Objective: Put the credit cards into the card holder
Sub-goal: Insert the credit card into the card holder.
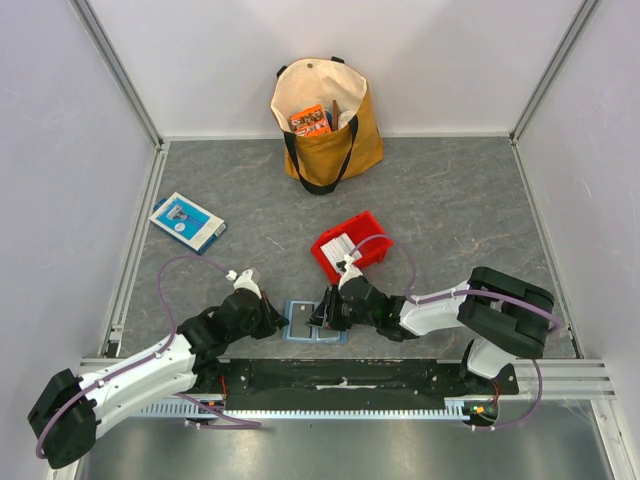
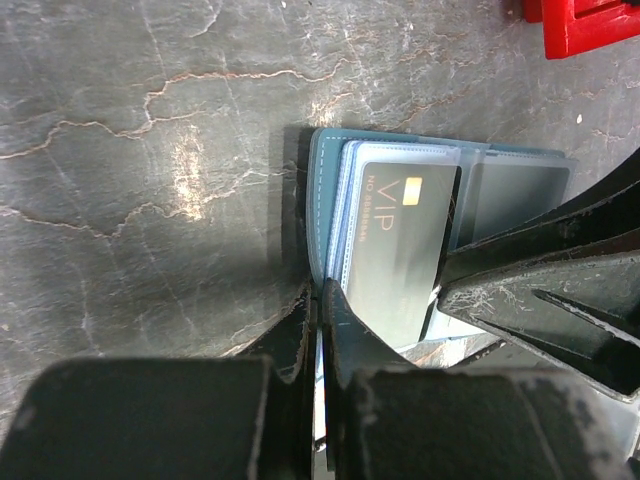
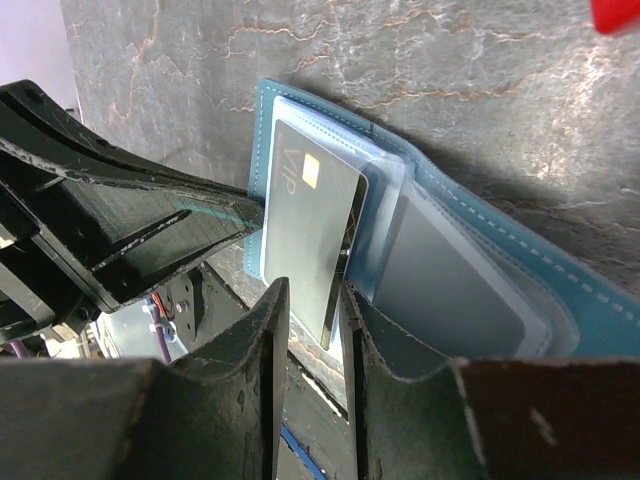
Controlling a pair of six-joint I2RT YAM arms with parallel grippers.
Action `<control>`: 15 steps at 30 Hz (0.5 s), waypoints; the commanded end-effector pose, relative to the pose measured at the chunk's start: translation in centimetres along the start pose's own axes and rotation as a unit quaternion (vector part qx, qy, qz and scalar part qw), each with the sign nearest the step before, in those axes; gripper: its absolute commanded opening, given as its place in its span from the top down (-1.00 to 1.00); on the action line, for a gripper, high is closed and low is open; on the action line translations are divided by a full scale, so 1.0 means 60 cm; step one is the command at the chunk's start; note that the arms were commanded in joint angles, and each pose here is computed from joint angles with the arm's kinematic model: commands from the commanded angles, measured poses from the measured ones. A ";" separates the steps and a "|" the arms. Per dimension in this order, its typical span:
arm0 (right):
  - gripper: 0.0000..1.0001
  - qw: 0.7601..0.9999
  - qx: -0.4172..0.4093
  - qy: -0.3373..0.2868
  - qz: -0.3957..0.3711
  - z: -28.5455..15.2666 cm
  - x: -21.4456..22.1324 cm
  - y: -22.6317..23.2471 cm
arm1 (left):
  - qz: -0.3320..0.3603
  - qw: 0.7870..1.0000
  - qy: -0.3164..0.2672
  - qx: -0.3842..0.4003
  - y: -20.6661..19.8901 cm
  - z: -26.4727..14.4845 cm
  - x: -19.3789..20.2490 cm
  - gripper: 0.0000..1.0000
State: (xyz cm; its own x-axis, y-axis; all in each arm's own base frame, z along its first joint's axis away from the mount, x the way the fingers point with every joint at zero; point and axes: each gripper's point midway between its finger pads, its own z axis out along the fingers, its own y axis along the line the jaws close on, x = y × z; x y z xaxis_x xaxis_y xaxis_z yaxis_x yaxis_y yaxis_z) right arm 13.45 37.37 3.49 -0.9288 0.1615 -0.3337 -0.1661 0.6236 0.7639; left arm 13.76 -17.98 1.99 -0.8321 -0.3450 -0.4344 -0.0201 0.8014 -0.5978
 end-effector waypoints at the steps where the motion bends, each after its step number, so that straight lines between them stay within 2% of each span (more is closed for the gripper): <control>1: 0.33 0.997 -0.072 0.004 -0.019 0.008 -0.007 0.074 | -0.008 1.000 0.000 0.008 -0.006 0.003 0.001 0.96; 6: 0.31 0.999 -0.034 -0.005 -0.020 0.009 -0.011 0.047 | -0.007 1.000 0.000 0.008 -0.007 0.001 0.000 0.96; 15: -0.08 0.984 0.072 -0.090 -0.136 -0.064 -0.112 0.044 | -0.007 0.999 -0.023 0.038 -0.036 -0.012 -0.023 0.97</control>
State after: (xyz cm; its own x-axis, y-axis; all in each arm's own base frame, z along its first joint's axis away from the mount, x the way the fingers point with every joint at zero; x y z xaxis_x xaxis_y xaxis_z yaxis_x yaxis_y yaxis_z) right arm 15.24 36.53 6.14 -0.8734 0.1245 -0.4708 -0.2639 0.6914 0.6725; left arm 13.89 -18.16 2.57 -0.8245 -0.3531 -0.4421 -0.0083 0.7888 -0.6146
